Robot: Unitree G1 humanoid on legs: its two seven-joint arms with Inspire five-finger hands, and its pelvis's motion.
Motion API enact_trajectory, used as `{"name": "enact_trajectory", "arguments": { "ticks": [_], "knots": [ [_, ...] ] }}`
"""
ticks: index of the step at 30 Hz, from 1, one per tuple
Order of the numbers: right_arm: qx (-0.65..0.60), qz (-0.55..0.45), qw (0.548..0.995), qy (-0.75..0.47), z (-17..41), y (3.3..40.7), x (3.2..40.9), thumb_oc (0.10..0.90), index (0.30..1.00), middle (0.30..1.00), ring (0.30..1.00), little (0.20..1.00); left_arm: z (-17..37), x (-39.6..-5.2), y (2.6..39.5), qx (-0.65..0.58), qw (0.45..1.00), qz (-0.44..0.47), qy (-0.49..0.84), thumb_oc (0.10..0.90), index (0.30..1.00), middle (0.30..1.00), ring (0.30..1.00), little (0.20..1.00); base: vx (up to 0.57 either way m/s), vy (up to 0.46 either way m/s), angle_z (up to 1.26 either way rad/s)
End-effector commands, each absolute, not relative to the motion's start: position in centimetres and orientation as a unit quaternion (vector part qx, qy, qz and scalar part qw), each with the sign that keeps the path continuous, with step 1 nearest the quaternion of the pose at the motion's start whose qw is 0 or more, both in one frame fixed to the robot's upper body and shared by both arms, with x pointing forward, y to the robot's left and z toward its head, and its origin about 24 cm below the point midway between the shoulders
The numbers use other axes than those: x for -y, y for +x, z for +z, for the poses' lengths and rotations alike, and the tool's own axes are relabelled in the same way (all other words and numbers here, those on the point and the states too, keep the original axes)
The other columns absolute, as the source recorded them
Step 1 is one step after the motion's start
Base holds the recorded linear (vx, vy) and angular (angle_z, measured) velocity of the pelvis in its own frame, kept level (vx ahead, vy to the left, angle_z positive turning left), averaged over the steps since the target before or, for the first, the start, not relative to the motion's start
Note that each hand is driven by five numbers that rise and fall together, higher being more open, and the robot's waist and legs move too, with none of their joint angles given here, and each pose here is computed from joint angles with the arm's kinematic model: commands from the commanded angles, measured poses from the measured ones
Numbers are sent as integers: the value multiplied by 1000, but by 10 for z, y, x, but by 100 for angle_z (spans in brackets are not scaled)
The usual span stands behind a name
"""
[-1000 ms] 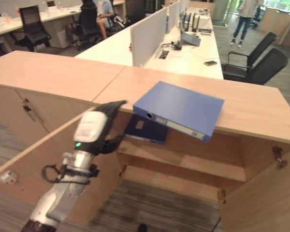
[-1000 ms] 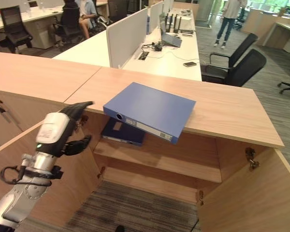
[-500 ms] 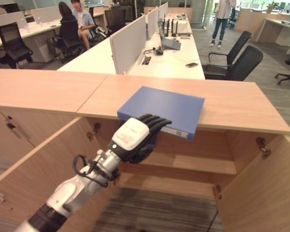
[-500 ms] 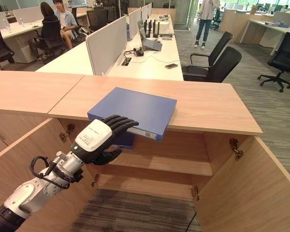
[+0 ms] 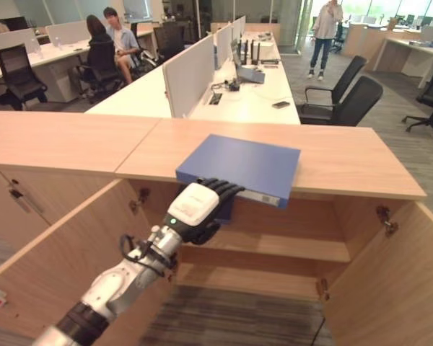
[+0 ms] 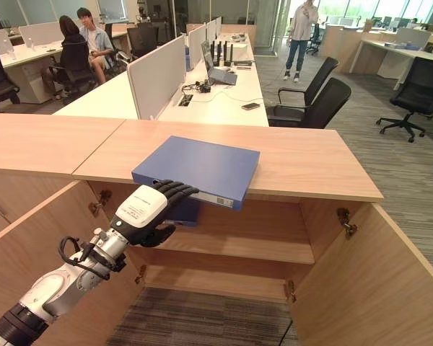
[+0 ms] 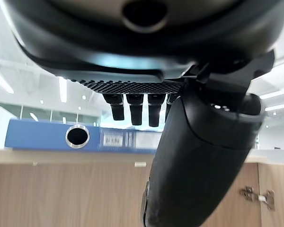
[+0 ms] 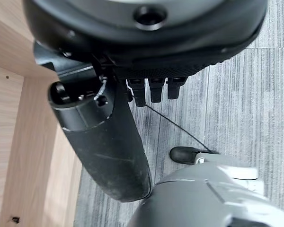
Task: Put the empty folder in the office cabinet
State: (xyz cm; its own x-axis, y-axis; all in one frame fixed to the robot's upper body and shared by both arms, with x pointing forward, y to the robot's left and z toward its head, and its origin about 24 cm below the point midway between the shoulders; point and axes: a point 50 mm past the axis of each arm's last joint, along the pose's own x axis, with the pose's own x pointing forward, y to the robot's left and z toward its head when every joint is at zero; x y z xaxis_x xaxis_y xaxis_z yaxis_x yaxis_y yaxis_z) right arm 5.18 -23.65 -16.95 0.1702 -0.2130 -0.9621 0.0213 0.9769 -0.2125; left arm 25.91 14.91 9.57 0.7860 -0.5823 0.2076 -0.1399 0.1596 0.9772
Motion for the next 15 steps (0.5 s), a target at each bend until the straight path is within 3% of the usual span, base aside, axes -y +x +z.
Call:
{"name": "enact_trajectory", "arguments": {
  "ticks": [1, 15],
  "knots": [
    [-620, -73, 774, -105, -165, 71, 244, 800, 900, 900, 900, 900, 164, -129, 283, 427, 675, -60, 599, 800, 900, 900, 900, 900, 0, 0, 0],
    [-609, -62, 782, -117, -164, 84, 239, 800, 900, 900, 900, 900, 176, -88, 297, 482, 616, -84, 617, 800, 900, 900, 900, 900, 1, 2, -1]
  ]
}}
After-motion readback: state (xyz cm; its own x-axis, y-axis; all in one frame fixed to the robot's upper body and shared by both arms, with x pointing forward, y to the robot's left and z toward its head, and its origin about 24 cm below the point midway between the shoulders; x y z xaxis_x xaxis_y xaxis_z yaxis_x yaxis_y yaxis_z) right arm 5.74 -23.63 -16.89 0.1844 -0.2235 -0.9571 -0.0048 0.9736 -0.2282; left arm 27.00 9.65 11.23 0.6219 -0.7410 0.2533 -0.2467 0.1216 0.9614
